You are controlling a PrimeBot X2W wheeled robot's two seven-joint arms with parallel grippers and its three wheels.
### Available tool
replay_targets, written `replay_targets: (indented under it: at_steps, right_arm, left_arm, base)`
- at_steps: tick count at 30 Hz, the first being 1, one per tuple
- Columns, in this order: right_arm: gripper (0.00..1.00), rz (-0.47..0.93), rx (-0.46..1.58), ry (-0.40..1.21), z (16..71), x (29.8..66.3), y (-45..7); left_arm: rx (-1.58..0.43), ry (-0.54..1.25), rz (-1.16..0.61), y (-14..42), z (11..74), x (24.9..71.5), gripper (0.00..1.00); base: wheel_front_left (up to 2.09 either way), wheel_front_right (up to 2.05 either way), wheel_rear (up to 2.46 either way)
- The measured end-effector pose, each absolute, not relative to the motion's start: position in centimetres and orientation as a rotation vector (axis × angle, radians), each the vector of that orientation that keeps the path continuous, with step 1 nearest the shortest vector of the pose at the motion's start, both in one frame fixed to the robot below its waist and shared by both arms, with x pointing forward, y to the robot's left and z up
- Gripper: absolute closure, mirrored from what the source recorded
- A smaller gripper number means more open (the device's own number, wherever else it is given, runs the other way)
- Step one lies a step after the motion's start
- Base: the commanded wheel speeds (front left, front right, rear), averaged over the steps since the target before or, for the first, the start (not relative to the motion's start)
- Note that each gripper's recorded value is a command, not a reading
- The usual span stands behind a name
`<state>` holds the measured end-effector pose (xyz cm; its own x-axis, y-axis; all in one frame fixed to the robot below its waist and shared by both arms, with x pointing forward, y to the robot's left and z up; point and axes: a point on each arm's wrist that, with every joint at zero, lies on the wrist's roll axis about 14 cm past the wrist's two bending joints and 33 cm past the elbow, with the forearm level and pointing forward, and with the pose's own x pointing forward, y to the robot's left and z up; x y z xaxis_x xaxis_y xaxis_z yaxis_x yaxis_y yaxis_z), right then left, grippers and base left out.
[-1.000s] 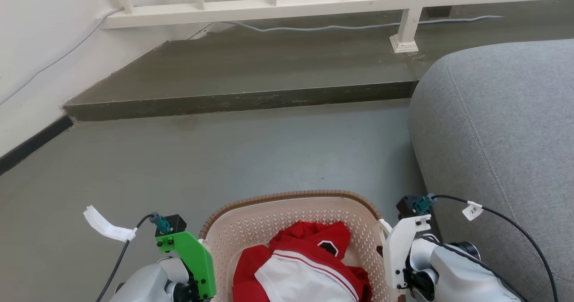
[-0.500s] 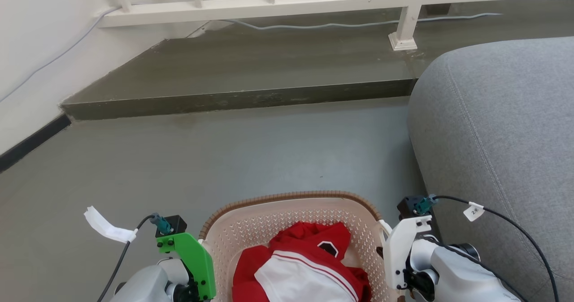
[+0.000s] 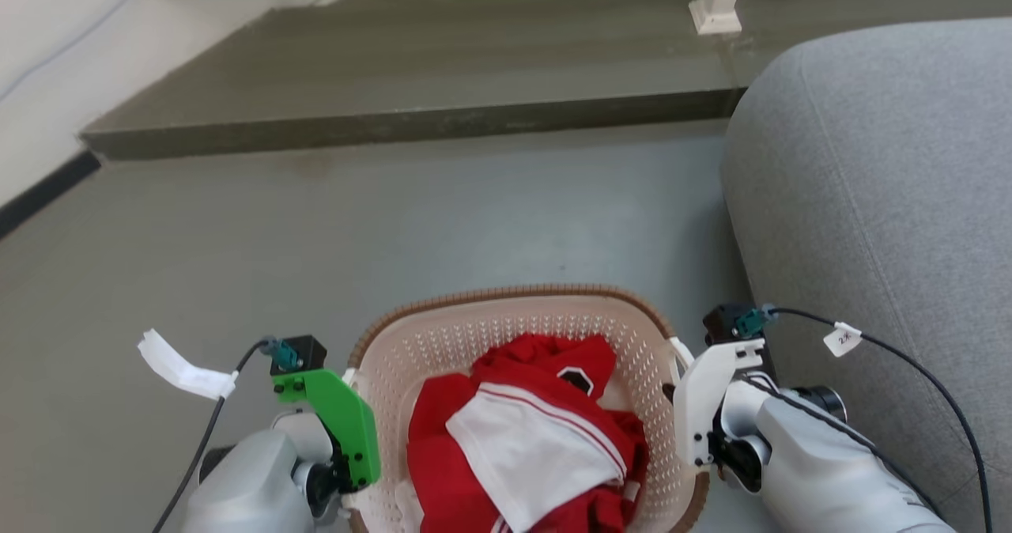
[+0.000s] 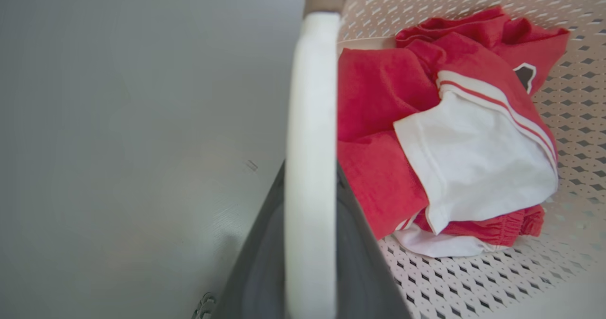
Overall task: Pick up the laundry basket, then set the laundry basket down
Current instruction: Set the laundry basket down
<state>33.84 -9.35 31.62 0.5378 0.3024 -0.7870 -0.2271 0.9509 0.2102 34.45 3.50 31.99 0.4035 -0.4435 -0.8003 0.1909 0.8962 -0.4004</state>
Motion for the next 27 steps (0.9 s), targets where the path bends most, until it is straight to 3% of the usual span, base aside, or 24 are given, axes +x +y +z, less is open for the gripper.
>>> replay_targets:
  at_steps: [27]
  right_arm:
    - [1.0,0.256,0.092,0.925,25.7,41.2,-9.6]
  left_arm:
    - [-0.21,1.017,-0.385,3.7,25.7,41.7,1.0]
  base:
    - [0.0,0.0,0.0]
